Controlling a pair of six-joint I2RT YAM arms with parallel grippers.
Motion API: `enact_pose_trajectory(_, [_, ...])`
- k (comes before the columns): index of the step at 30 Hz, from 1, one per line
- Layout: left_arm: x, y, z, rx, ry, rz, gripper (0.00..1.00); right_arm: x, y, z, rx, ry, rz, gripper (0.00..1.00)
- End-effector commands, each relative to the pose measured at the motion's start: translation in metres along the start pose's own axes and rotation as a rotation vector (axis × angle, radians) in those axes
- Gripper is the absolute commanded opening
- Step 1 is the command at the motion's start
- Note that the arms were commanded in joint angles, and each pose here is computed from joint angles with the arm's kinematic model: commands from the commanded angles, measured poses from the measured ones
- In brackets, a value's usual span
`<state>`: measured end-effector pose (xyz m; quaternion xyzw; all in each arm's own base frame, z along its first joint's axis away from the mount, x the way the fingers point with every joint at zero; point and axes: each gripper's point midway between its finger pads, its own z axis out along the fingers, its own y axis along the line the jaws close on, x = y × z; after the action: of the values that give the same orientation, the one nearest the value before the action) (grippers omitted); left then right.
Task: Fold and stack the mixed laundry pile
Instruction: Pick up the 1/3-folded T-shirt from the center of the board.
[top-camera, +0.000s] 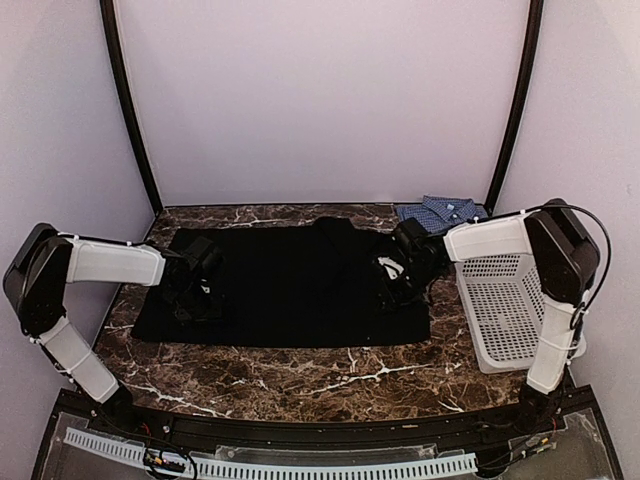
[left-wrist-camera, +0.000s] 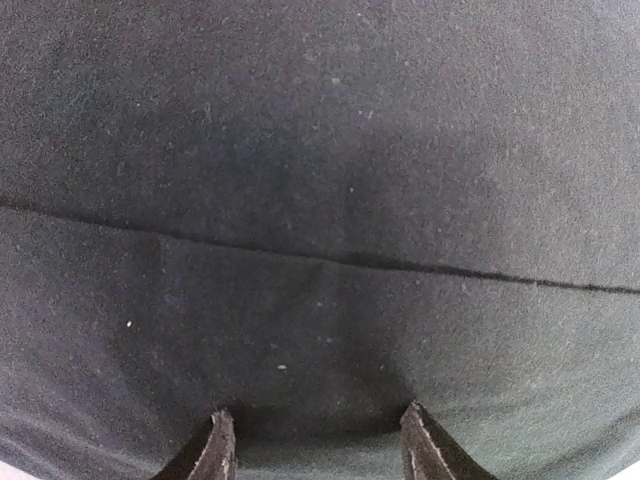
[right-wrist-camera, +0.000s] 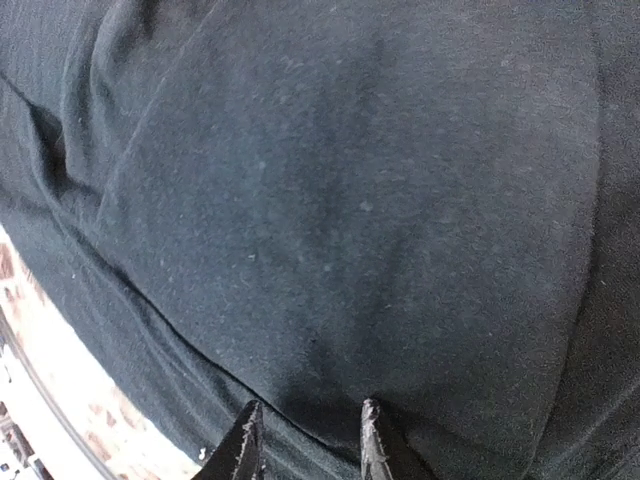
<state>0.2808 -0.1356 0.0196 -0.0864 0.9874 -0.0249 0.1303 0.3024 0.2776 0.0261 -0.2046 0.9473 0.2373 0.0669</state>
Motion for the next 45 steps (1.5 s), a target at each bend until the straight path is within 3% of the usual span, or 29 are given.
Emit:
enact_pose_trajectory(1, [0.047, 0.013, -0.001, -0.017, 0.113, -0.014, 0.55, 0.063, -0.002, 0.012, 0.021, 0.183, 0.074, 0.31])
enact_pose_trajectory(10, [0.102, 0.001, -0.004, -0.039, 0.196, 0.037, 0.55, 0.119, 0.004, 0.005, 0.025, 0.258, 0.125, 0.35])
enact_pose_trajectory(14, [0.103, 0.001, -0.013, -0.016, 0.175, 0.024, 0.56, 0.121, 0.017, -0.007, -0.021, 0.24, 0.117, 0.35])
enact_pose_trajectory(22, [0.005, -0.031, -0.083, 0.053, -0.124, 0.107, 0.73, 0.004, 0.024, -0.07, 0.04, -0.043, 0.009, 0.4])
enact_pose_trajectory(30, [-0.078, -0.039, -0.109, 0.173, -0.268, 0.082, 0.73, -0.094, -0.019, -0.091, 0.093, -0.18, 0.034, 0.36])
enact_pose_trajectory(35, [-0.096, -0.046, -0.107, 0.158, -0.278, 0.097, 0.73, -0.119, -0.03, -0.071, 0.068, -0.17, 0.052, 0.34])
enact_pose_trajectory(45, [-0.097, -0.045, -0.091, 0.136, -0.265, 0.106, 0.73, -0.13, -0.044, -0.03, 0.047, -0.124, 0.071, 0.33])
